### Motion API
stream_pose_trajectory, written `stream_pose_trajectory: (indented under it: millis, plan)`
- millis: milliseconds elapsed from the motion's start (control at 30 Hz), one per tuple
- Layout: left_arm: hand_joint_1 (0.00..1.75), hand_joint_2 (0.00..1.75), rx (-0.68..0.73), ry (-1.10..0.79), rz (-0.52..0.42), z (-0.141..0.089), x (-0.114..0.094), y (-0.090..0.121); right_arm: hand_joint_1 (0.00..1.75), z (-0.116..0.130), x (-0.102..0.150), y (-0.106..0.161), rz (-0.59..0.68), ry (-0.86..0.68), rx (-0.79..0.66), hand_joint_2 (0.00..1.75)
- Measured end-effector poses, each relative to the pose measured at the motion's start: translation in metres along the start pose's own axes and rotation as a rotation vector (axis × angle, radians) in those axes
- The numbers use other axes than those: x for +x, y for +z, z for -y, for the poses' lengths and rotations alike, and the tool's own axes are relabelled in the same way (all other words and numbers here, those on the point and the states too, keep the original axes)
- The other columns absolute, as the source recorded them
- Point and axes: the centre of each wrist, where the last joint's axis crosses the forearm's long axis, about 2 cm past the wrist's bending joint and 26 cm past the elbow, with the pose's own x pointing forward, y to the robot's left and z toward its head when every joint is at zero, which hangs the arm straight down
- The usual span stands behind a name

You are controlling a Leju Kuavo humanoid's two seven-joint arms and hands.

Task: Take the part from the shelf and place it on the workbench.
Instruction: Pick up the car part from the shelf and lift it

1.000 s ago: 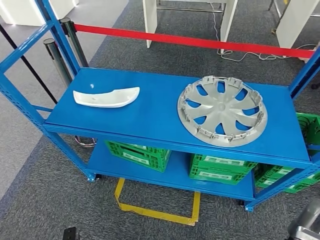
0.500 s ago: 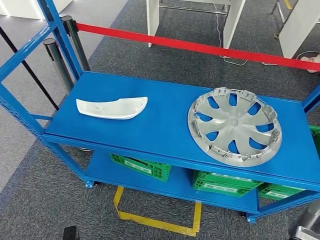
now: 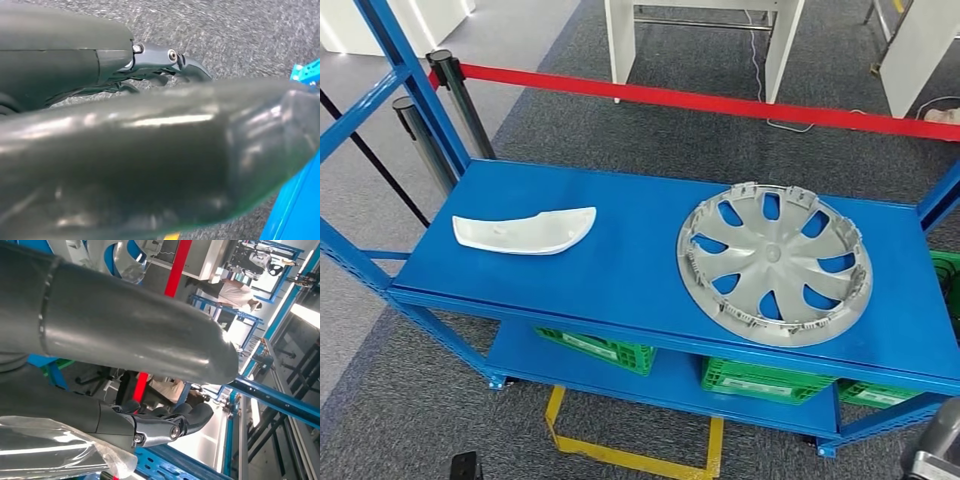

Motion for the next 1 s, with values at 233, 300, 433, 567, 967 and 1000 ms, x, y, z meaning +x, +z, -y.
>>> stream_pose_trajectory:
  millis: [233,300,433,567,967,1000]
  plan:
    - [0.0,0.0,-0.004,-0.006,0.003,-0.001,0.001,-0.001,0.0,0.0,-0.002,-0.001,-0.017,-0.004,0.014,0.0]
    - [0.0,0.0,-0.01,-0.01,0.004,-0.001,0.001,-0.001,0.0,0.0,-0.006,-0.003,-0.029,0.003,0.021,0.0]
    - [0.0,0.0,-0.024,-0.018,0.008,0.0,0.002,-0.002,0.0,0.005,-0.024,-0.01,-0.057,0.047,0.047,0.0]
    - [0.0,0.0,-0.039,-0.026,0.004,0.001,0.003,-0.002,0.0,0.015,-0.046,-0.022,-0.057,0.104,0.096,0.0]
    - [0.0,0.0,-0.068,-0.044,0.006,0.006,0.012,-0.007,0.0,0.015,-0.07,-0.067,0.021,0.215,0.192,0.0]
    - [0.0,0.0,-0.068,-0.045,0.004,0.006,0.011,-0.007,0.0,0.015,-0.071,-0.067,0.02,0.218,0.196,0.0]
